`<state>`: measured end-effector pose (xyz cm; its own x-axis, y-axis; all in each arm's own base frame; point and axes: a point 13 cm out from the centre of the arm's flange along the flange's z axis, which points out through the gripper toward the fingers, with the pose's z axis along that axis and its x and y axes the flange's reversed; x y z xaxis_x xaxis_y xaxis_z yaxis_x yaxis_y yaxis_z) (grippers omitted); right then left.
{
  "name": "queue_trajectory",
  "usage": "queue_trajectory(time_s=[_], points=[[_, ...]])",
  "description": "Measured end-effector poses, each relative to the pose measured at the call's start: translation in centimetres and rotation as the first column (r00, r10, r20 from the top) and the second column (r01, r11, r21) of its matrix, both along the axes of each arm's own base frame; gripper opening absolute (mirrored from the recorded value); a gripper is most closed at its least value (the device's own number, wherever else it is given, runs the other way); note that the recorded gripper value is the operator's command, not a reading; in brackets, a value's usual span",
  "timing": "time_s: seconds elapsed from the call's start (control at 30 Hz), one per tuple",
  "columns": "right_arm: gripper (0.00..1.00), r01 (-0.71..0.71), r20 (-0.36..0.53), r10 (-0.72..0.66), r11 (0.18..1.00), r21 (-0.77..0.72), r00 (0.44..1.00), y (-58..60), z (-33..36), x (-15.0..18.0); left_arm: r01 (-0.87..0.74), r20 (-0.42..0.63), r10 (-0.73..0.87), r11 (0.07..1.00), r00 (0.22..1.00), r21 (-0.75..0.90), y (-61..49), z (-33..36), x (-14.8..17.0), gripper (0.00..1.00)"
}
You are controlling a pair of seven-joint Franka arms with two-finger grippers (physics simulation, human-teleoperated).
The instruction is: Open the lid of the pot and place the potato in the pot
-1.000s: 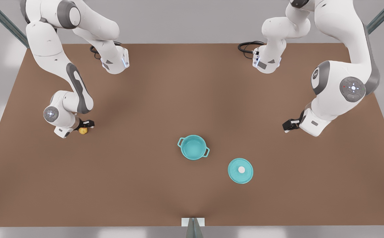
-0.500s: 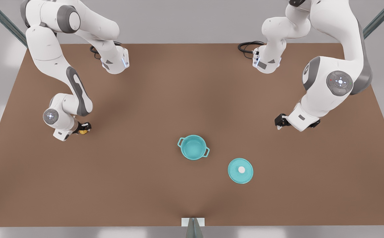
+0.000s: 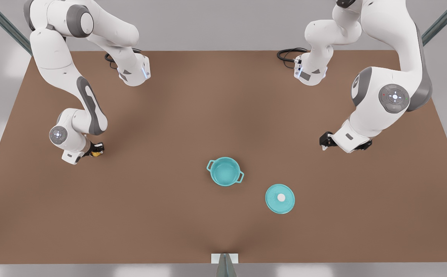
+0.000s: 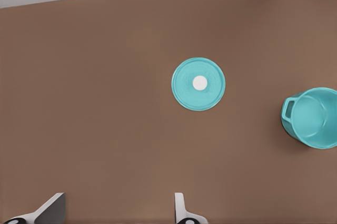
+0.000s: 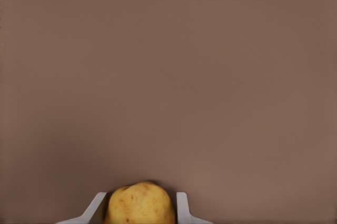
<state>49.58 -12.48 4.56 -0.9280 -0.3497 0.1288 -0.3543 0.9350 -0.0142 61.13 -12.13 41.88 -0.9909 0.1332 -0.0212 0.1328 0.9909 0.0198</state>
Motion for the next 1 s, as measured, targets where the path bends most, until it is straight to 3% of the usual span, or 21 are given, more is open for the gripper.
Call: queue_trajectory(time_s=[0.37,0.67,1.0], points=[[0.43,-0.121,0.075,0.119,0.993,0.016,0.990,5.5,5.7,3.2,0.019,0.000,-0.019,1.000,1.000,0.000,0.1,0.0,0.1,1.00],[0.42,-0.321,0.188,0.310,0.947,0.032,0.932,17.8,15.4,10.3,0.029,-0.001,-0.029,1.000,1.000,0.000,0.1,-0.1,0.1,1.00],[0.41,-0.534,0.165,0.520,0.844,0.056,0.838,36.0,18.1,8.9,0.034,-0.003,-0.034,0.999,0.999,0.000,0.1,-0.2,0.1,1.00]])
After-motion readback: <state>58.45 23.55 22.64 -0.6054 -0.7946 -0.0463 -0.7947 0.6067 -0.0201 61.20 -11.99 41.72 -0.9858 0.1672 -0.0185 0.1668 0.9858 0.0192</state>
